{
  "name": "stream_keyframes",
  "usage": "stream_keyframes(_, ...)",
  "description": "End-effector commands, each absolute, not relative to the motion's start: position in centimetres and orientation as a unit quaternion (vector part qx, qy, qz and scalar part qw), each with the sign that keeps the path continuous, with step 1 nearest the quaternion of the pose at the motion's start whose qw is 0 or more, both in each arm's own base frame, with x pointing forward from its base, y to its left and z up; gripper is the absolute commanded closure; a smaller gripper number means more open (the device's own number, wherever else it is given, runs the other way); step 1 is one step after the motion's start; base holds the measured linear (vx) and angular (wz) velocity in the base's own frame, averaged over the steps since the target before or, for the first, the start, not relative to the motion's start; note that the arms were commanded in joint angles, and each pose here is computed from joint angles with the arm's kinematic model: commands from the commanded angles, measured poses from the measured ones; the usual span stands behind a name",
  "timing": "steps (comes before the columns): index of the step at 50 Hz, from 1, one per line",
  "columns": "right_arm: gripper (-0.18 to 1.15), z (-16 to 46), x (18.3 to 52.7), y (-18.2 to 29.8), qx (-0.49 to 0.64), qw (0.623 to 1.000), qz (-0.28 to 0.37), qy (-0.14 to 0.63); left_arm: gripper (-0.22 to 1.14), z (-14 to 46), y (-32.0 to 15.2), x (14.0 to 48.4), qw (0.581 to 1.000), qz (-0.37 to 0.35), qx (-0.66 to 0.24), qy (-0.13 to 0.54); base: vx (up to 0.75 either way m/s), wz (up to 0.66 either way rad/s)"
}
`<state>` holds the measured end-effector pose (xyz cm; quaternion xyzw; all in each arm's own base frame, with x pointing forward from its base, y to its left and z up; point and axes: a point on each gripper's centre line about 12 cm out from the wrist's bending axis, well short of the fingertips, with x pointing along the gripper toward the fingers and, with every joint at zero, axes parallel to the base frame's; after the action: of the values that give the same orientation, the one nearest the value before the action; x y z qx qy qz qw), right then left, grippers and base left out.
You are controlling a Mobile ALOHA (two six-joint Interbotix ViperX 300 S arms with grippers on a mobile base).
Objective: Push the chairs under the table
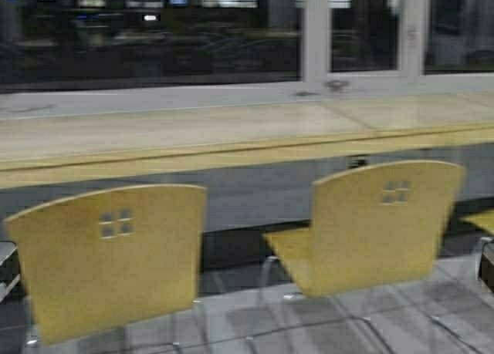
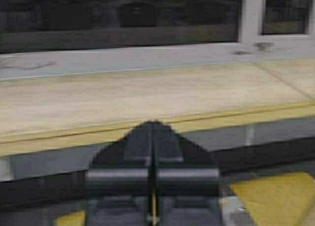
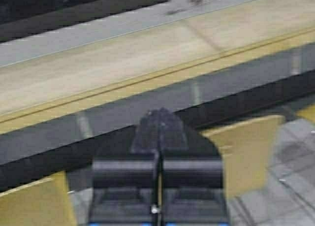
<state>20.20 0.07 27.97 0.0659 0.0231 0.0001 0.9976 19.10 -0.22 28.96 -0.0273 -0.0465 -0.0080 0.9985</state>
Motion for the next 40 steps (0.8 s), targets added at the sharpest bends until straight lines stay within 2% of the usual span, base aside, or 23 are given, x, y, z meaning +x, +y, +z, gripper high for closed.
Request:
stream_keyframes(1,0.92,28.4,20.5,0.1,0.067,0.997,0.0,0.025,0.89,29.6,-0.2,19.3,0.998,-0.009,-0.042,-0.055,0.13,0.45)
stream_keyframes(22,0.92,28.7,21.0,0.2,0.061,0.998,0.003,0.035,0.89,29.4,-0.3,19.5,0.997,-0.011,-0.057,-0.052,0.12,0.39)
stream_keyframes(40,0.92,27.2,21.1,1.6,0.095,0.991,0.029,0.092,0.89,28.5,-0.2,19.8,0.997,-0.009,-0.066,-0.033,0.15,0.24)
